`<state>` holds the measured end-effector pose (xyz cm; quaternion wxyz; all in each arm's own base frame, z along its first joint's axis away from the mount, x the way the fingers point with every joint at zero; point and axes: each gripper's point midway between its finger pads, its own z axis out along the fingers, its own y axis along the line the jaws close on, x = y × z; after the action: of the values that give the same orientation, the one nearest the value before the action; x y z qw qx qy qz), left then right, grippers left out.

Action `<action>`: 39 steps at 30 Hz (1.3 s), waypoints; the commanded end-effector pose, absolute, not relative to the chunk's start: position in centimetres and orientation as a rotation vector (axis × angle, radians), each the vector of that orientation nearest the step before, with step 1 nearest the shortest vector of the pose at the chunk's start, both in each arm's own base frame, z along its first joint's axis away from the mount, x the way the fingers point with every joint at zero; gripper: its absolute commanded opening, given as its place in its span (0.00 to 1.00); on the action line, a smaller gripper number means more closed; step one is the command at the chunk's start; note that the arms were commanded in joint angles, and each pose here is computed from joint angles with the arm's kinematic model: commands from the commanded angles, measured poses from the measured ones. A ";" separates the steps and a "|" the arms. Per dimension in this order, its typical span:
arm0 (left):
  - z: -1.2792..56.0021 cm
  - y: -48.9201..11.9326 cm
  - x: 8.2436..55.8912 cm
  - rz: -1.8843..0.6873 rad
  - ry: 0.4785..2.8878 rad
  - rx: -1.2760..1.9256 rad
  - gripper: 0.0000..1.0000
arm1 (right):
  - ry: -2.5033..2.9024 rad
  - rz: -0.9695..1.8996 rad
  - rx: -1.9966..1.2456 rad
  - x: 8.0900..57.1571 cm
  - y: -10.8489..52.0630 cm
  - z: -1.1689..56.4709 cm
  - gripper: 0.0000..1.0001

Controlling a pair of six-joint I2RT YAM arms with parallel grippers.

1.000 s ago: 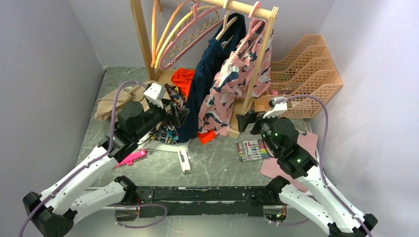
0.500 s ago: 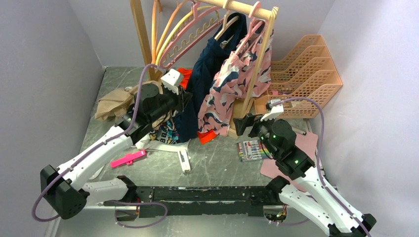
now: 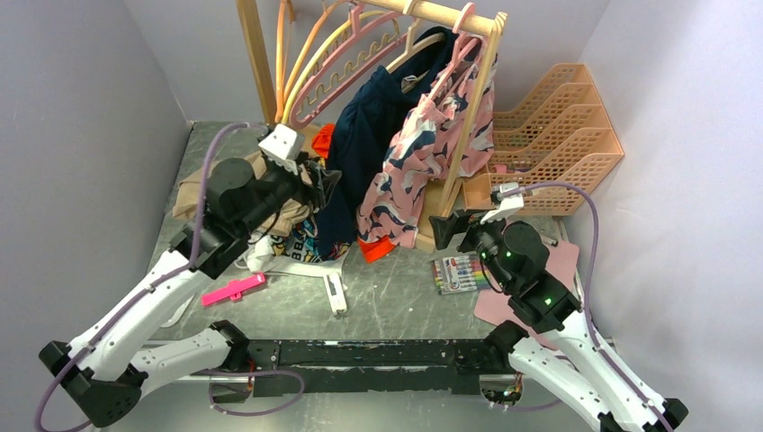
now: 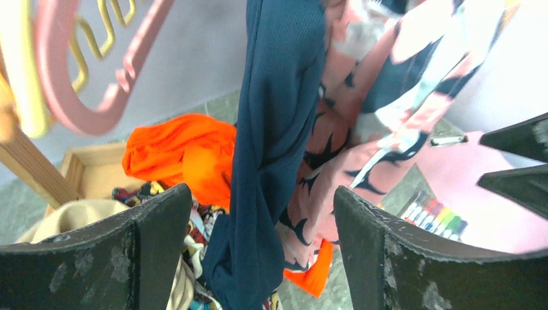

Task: Place the shorts on the hanger
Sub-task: Adjust the shorts on the hanger.

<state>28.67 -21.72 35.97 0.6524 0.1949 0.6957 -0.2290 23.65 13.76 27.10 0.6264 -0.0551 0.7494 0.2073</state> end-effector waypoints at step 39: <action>45.4 -27.8 31.0 -0.622 1.387 0.660 0.14 | 1.645 0.501 -0.117 23.5 13.6 29.0 0.99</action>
<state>31.51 -28.44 44.97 0.6694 0.2853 0.6238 -0.2851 23.39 13.95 28.20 0.6367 -0.0552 0.7361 0.2228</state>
